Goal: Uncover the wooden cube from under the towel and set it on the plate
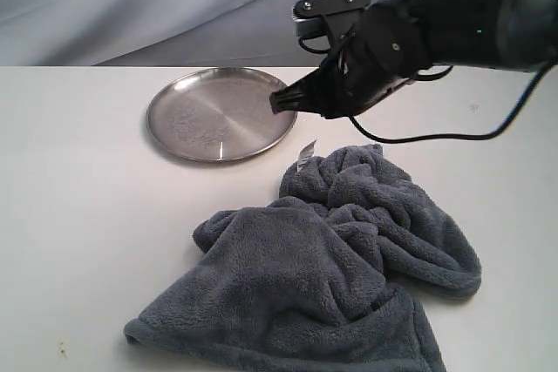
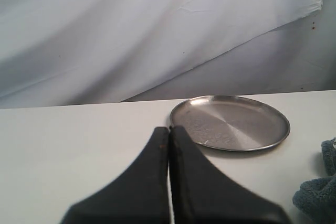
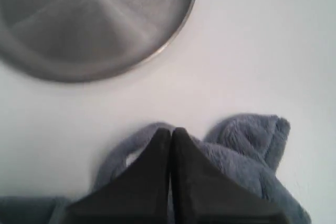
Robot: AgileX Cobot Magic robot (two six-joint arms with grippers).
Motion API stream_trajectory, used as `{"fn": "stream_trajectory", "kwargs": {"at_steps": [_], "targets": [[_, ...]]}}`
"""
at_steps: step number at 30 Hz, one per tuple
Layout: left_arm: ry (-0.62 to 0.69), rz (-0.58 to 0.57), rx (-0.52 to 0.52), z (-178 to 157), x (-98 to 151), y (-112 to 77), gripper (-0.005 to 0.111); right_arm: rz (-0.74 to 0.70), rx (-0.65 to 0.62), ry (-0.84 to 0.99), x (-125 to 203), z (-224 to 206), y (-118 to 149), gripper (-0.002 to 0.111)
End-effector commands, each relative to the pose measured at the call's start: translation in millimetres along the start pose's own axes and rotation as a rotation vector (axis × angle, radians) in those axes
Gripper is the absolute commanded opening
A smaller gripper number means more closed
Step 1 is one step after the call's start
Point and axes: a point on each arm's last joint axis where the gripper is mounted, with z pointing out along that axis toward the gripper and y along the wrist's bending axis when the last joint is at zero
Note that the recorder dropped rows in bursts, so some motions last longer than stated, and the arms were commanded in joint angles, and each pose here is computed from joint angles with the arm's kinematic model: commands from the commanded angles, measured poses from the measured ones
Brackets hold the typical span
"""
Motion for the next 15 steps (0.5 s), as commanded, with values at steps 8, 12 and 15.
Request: {"fn": "stream_trajectory", "kwargs": {"at_steps": [8, 12, 15], "targets": [[-0.002, -0.004, 0.005, 0, 1, -0.3, 0.0, 0.039, -0.011, 0.023, -48, 54, 20, 0.0], [-0.002, -0.004, 0.005, 0, 1, -0.3, 0.0, 0.049, -0.123, 0.067, -56, 64, 34, 0.0], [-0.002, -0.004, 0.005, 0, 1, -0.3, 0.0, 0.04, -0.205, 0.104, -57, 69, 48, 0.0]]}}
